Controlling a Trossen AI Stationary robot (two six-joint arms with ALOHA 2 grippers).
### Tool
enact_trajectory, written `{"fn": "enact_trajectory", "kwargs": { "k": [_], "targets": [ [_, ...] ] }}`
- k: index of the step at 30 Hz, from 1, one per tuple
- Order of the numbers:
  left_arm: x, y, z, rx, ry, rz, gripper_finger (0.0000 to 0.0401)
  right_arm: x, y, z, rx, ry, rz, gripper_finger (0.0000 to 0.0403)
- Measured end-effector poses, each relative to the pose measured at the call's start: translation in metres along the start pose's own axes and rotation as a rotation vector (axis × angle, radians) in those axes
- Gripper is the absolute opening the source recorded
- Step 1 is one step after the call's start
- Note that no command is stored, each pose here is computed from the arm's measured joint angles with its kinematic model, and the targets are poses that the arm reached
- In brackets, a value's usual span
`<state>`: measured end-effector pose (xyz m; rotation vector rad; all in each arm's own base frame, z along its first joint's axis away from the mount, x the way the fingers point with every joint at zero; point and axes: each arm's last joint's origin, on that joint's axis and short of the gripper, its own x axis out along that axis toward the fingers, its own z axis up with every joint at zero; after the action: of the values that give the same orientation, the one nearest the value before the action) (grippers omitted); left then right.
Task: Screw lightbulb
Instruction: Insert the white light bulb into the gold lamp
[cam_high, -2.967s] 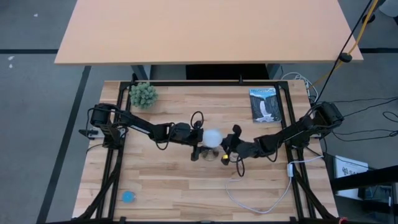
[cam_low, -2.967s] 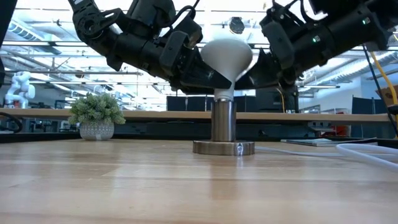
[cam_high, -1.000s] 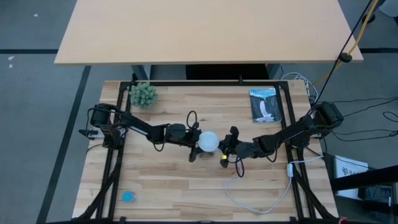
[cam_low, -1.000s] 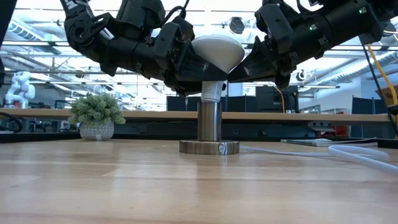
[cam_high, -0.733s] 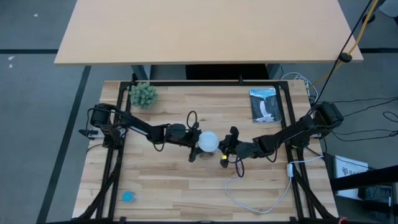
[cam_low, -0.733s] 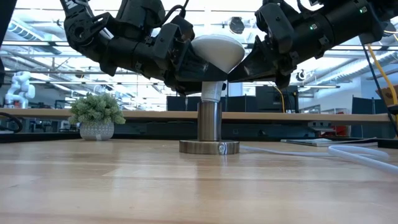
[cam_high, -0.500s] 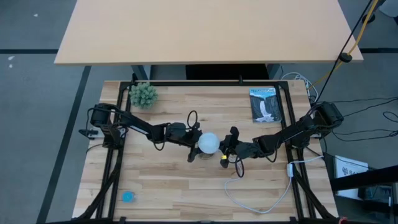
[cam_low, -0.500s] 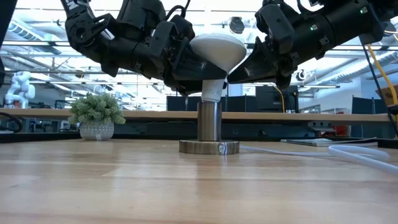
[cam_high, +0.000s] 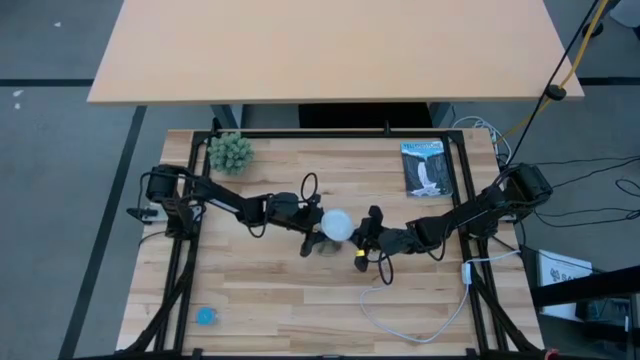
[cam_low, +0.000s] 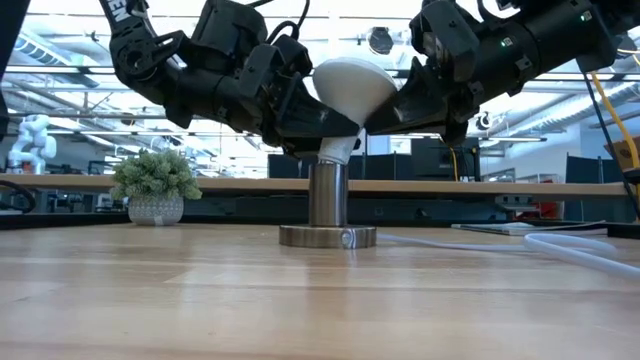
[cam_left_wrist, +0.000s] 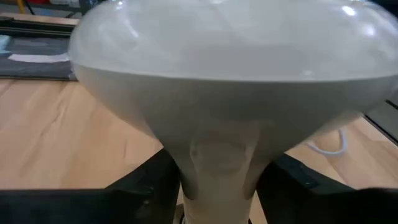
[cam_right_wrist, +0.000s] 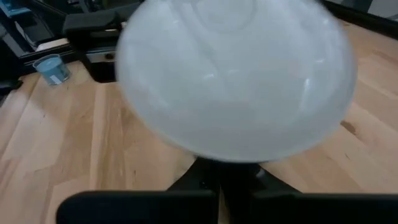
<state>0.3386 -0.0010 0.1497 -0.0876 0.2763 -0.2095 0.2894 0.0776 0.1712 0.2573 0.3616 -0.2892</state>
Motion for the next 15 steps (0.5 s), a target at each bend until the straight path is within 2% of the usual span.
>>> {"fn": "enact_trajectory", "kwargs": {
  "k": [8,15],
  "targets": [
    [-0.0010,0.0021,0.0030,0.010,-0.032,-0.014,0.0200,-0.0001,0.0025,-0.0001,0.019,0.026,0.074,0.0006],
    [-0.0010,0.0024,0.0031,0.010,-0.032,-0.014,0.0201,0.0000,0.0014,-0.0020,0.063,0.046,0.063,0.0073]
  ]
}}
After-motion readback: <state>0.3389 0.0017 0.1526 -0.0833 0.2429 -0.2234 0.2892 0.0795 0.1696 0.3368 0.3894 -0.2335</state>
